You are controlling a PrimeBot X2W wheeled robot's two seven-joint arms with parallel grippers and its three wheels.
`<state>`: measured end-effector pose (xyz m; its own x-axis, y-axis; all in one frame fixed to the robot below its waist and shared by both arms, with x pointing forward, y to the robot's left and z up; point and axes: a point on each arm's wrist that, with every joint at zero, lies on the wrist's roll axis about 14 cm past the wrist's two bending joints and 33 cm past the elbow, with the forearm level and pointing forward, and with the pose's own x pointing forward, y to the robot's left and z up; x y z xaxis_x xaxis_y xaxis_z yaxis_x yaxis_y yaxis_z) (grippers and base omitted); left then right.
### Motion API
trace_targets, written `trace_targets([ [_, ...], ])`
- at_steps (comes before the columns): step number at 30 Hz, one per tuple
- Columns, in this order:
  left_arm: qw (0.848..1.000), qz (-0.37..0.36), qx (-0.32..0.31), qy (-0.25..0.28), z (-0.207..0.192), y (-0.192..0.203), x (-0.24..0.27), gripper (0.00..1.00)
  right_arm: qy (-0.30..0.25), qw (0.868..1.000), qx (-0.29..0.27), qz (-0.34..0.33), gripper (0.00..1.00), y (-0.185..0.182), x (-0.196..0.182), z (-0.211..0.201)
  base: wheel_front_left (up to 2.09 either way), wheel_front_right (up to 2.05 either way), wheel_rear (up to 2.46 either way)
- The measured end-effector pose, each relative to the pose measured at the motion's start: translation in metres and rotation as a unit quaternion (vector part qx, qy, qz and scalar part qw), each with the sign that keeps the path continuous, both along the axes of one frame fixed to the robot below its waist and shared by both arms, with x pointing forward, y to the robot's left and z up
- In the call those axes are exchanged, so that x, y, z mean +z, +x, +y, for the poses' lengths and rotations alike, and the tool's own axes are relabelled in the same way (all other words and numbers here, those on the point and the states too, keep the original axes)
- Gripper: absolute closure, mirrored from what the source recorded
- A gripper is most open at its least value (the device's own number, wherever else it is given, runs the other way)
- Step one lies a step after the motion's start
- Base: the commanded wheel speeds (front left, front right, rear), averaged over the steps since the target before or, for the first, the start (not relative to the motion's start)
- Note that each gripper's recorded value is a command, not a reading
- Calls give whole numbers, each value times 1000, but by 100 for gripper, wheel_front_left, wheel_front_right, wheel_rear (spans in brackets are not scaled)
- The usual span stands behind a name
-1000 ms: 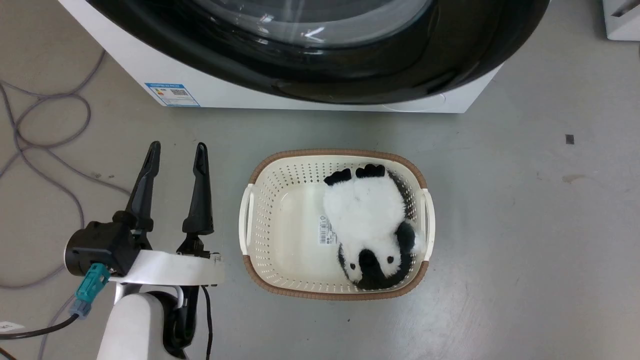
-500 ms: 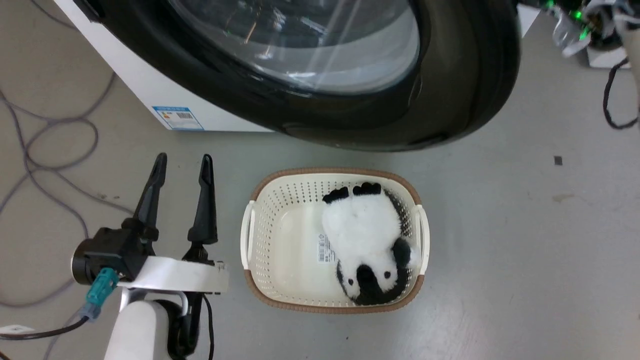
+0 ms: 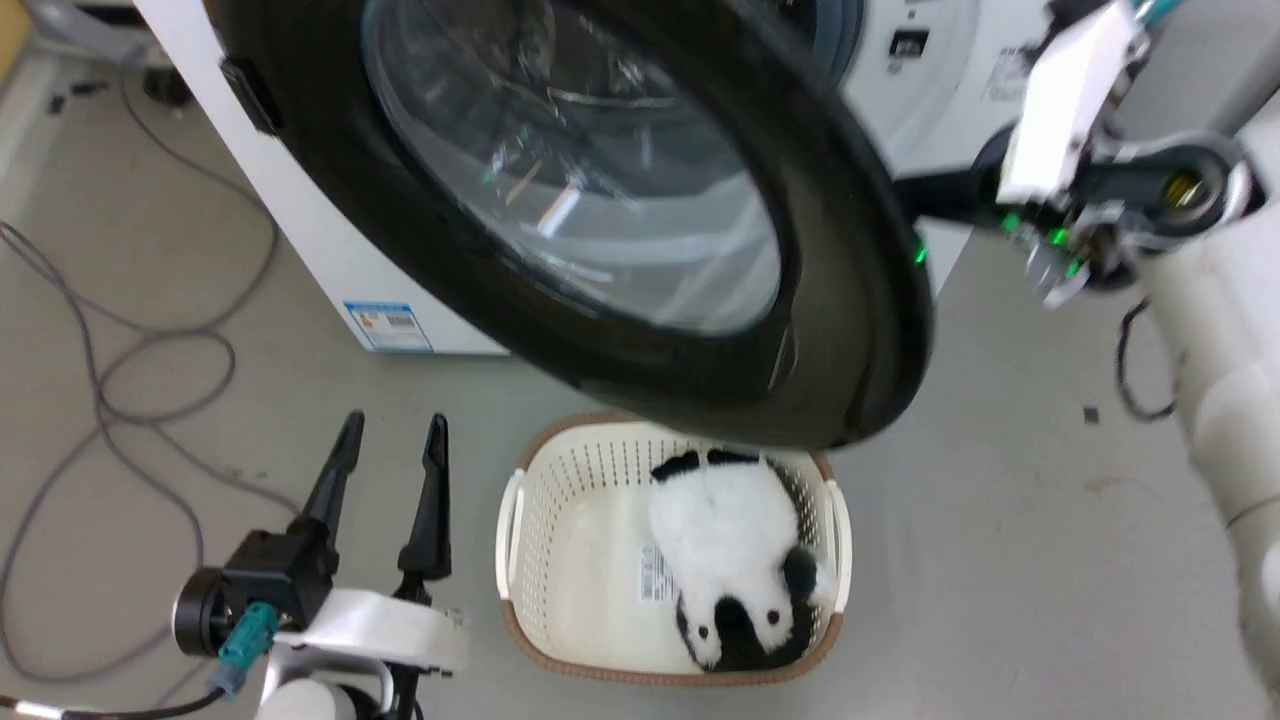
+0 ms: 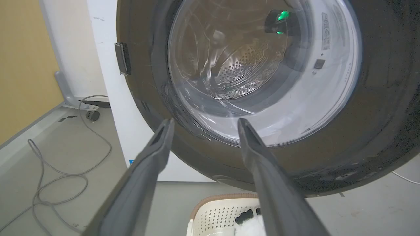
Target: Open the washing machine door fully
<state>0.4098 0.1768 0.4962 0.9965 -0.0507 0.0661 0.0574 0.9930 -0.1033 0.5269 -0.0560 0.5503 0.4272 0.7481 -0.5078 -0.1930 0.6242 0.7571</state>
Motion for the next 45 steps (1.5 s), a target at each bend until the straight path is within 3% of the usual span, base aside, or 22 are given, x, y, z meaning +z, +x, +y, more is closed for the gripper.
trace_targets([
  [16,1000,0,6,3,1,-39,5,0,51,994,98,24,100,-83,-5,57,0,0,0],
  [36,1000,10,8,3,1,-48,-1,0,104,964,238,49,100,-161,-12,124,0,0,0],
  [45,1000,17,7,2,0,-47,-5,0,127,960,244,50,100,-173,-14,144,0,0,0],
])
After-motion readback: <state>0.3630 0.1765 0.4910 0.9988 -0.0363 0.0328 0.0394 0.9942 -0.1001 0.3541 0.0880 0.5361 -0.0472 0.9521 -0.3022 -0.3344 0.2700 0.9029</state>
